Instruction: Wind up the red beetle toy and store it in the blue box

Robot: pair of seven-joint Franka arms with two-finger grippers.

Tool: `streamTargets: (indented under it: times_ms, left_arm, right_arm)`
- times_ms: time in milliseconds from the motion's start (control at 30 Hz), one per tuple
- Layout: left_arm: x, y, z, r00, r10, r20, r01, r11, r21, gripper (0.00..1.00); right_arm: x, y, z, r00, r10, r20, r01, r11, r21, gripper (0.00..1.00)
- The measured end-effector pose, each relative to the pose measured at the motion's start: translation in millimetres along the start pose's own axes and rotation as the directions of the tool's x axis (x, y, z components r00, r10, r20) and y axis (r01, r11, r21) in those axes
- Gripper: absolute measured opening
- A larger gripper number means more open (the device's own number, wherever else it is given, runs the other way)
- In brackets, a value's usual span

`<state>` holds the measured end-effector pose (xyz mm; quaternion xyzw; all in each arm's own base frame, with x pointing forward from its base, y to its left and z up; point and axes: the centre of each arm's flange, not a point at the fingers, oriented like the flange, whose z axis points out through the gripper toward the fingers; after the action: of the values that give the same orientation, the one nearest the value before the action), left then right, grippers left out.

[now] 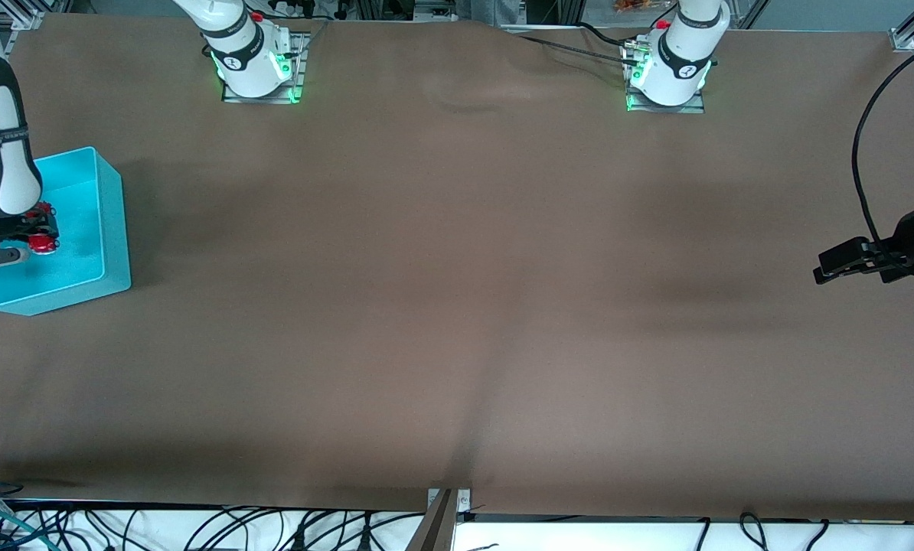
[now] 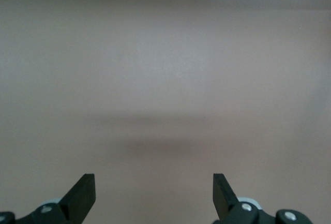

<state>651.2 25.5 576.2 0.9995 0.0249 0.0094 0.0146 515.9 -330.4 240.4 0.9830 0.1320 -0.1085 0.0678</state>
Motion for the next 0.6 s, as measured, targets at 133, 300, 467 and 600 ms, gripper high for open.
streamTargets:
  times_ms: [133,300,467,600]
  left_arm:
    - [0.0,-0.1,0.0,1.000,0.000,0.000,0.000,1.000,0.000,1.00]
    - [0.0,0.0,0.0,1.000,0.000,0.000,0.000,1.000,0.000,1.00]
    - [0.0,-0.1,0.0,1.000,0.000,0.000,0.000,1.000,0.000,1.00]
    - [0.0,-0.1,0.1,1.000,0.000,0.000,0.000,1.000,0.000,1.00]
  right_arm:
    - [3.4,-1.9,12.5,1.000,-0.003,0.004,0.003,1.000,0.001,0.52]
    - [3.6,-2.1,20.0,1.000,0.001,0.008,-0.001,1.000,0.006,0.52]
    - [2.7,-1.2,20.3,1.000,0.004,0.008,-0.004,1.000,0.007,0.52]
    - [2.4,-1.0,20.4,1.000,0.005,0.007,-0.005,1.000,0.007,0.52]
